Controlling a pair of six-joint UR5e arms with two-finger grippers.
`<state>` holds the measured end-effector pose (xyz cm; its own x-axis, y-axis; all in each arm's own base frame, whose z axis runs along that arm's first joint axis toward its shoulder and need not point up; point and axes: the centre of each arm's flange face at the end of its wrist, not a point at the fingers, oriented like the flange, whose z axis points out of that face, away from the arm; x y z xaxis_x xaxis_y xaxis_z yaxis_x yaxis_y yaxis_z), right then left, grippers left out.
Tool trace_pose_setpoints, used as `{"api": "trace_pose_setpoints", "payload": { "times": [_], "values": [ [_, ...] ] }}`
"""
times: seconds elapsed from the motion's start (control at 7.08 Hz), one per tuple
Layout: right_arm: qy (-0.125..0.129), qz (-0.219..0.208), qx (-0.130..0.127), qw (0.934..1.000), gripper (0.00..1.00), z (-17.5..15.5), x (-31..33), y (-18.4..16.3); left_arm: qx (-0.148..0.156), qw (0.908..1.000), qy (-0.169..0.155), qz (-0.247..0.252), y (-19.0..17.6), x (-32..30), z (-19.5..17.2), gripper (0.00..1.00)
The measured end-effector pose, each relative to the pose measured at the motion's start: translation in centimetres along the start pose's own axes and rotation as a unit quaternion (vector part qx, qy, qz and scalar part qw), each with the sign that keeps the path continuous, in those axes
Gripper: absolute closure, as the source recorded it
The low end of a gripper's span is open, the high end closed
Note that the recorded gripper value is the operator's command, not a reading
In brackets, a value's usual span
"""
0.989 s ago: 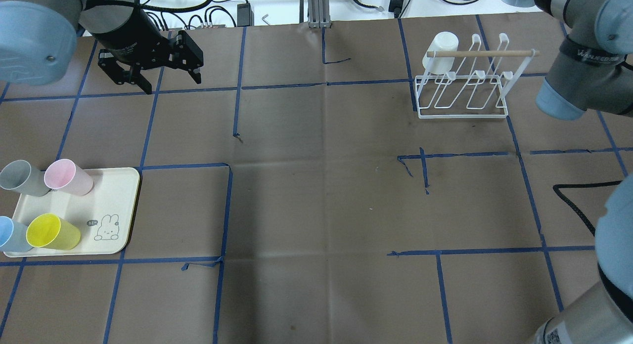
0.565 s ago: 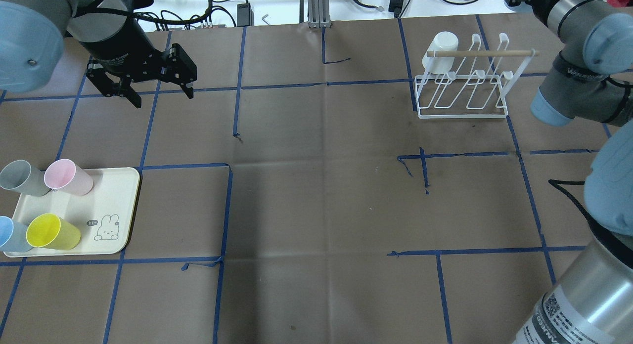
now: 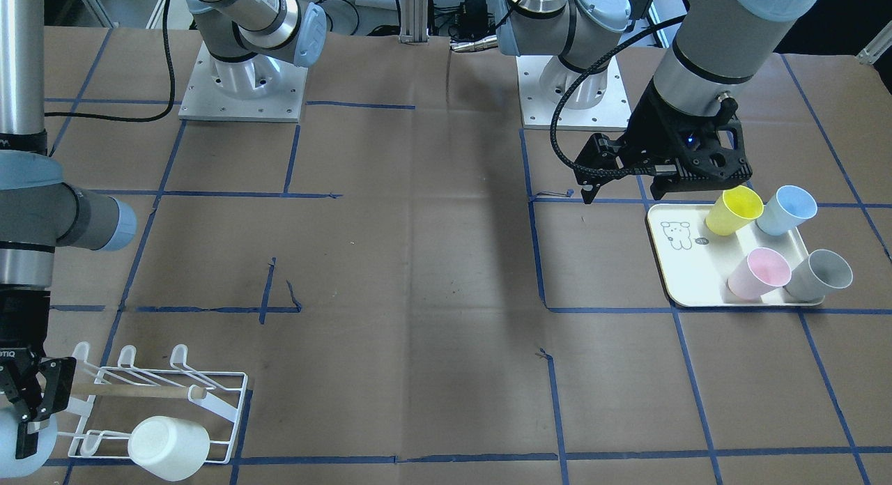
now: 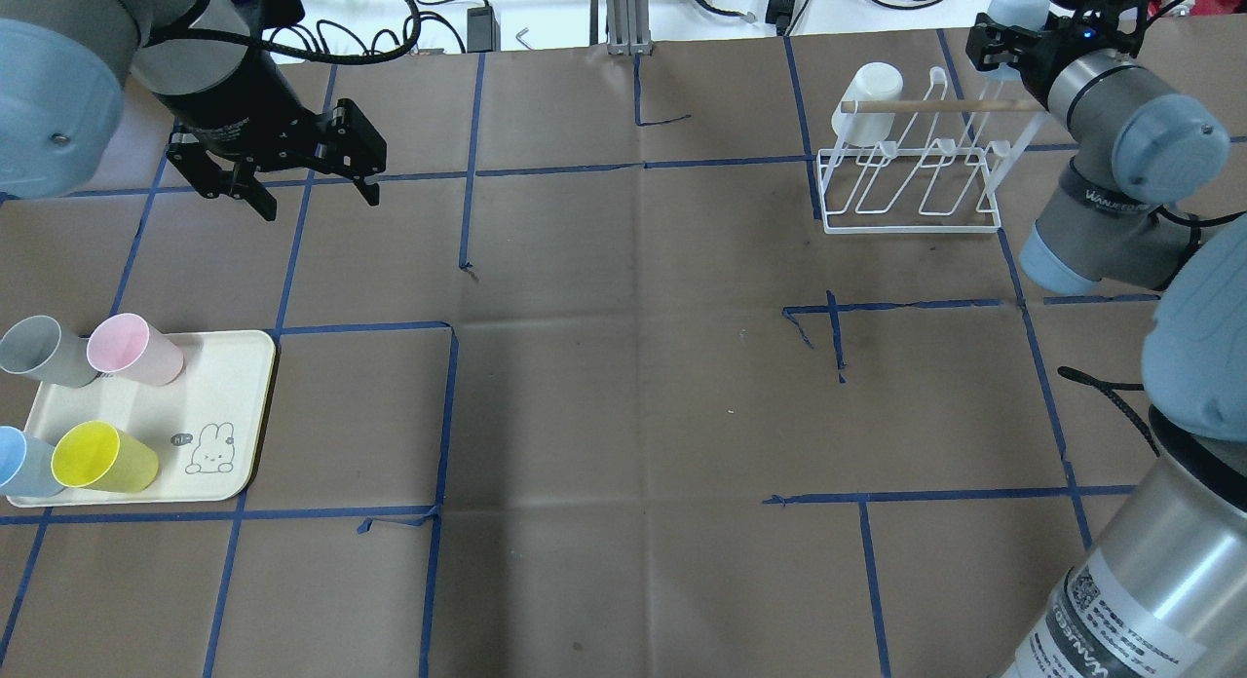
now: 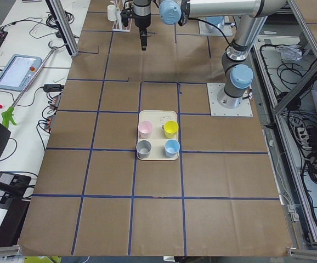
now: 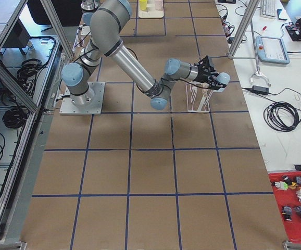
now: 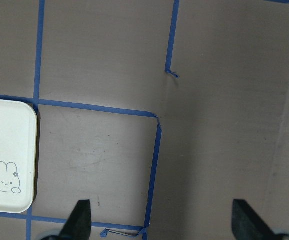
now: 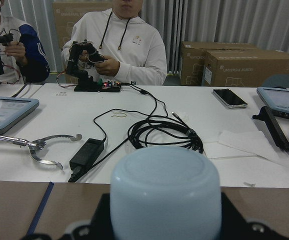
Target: Transfer IKEA cup to right arm and place on rack
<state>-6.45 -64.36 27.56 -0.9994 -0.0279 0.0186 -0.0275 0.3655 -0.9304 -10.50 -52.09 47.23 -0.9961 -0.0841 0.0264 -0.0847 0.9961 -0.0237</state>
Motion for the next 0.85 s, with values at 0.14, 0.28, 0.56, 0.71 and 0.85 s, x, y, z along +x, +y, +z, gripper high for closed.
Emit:
{"api": "trace_pose_setpoints", "payload": {
  "times": [0.14,0.28,0.56,0.71,0.85],
  "values": [
    [-0.001,0.002,-0.005,1.0,0.93,0.0,-0.05,0.53,0.003,1.0,0.0,0.007,0.0,0.0,-0.17,0.01],
    [-0.001,0.004,-0.008,1.0,0.91,0.07,-0.03,0.88,0.003,0.9999,0.0,0.01,0.01,0.0,-0.23,0.01],
    [-0.001,0.004,-0.011,0.9999,0.02,0.09,0.0,1.14,0.002,0.9999,-0.001,0.014,-0.11,-0.01,-0.13,0.01],
    [0.0,0.001,-0.013,0.9999,0.0,-0.04,0.0,1.09,-0.001,0.9998,-0.001,0.018,-0.23,-0.01,0.04,0.01],
    [0.001,-0.002,-0.014,0.9999,0.0,-0.12,0.0,0.98,-0.003,0.9997,-0.001,0.024,-0.34,-0.02,0.2,0.01]
  ]
}}
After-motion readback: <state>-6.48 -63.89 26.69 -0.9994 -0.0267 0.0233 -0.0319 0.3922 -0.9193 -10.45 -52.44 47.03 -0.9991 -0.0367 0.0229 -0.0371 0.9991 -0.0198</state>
